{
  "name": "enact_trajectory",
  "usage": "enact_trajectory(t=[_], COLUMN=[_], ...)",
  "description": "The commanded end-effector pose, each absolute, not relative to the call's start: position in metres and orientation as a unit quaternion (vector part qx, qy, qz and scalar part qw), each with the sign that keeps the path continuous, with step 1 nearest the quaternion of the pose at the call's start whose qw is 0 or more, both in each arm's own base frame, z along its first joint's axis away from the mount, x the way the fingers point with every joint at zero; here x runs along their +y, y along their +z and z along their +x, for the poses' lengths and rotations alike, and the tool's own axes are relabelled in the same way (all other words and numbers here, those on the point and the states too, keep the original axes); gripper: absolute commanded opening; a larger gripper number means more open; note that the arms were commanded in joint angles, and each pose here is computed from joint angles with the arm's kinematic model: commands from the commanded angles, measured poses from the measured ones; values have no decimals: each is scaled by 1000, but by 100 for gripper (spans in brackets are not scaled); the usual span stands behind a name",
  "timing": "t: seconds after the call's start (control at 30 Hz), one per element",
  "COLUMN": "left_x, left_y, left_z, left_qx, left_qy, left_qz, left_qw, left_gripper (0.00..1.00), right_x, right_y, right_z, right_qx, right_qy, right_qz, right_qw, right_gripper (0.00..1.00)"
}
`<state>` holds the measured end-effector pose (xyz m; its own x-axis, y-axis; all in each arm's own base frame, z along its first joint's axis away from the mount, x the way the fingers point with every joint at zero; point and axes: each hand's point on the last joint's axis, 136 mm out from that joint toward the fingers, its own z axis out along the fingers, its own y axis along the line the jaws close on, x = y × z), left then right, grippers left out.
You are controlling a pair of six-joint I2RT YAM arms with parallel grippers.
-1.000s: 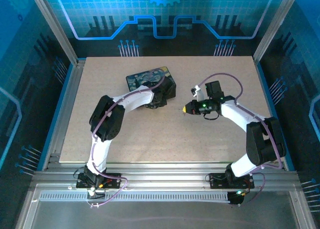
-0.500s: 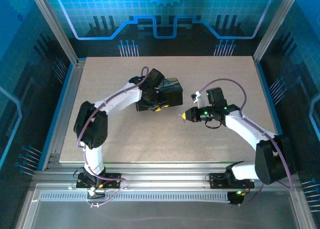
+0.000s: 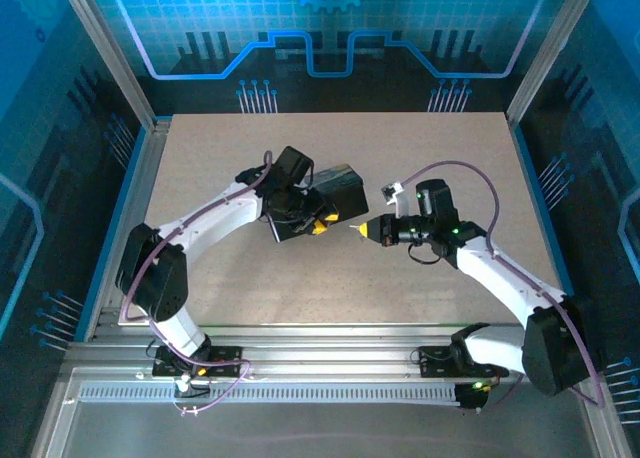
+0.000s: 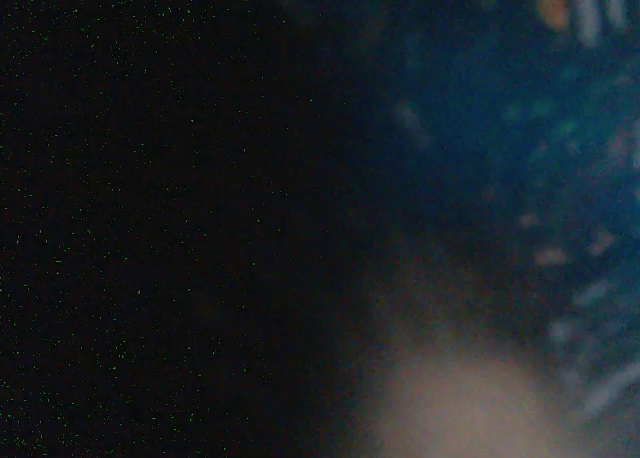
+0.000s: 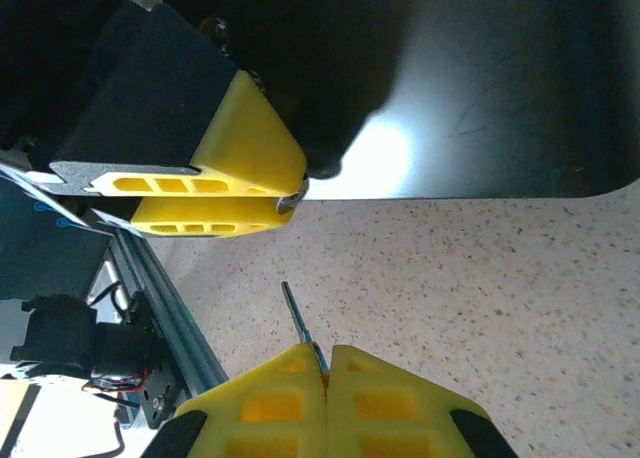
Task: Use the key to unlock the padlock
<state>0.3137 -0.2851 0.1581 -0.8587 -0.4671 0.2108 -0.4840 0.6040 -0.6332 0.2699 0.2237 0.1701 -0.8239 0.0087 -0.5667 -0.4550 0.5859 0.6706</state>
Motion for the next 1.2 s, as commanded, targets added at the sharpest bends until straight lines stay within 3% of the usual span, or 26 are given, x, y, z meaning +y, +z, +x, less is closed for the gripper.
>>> enact_trajectory(t=[0.0,0.53,1.17], left_x=[-297,-298,-296], left_y=[201,200,203], left_z=[322,320,318], left_qx=[-857,-830,-829], left_qy=[434,466,470], left_qz=[277,306,303], left_qw=[-2,1,2], left_gripper=[1,1,1], right_x=[231,237,243], right_y=[181,181,172], right_z=[273,292,304], right_qx=[831,785,757], right_qy=[446,466,499], right_qz=[-140,-155,-183], right_qw=[302,378,380], right_gripper=[0,0,0])
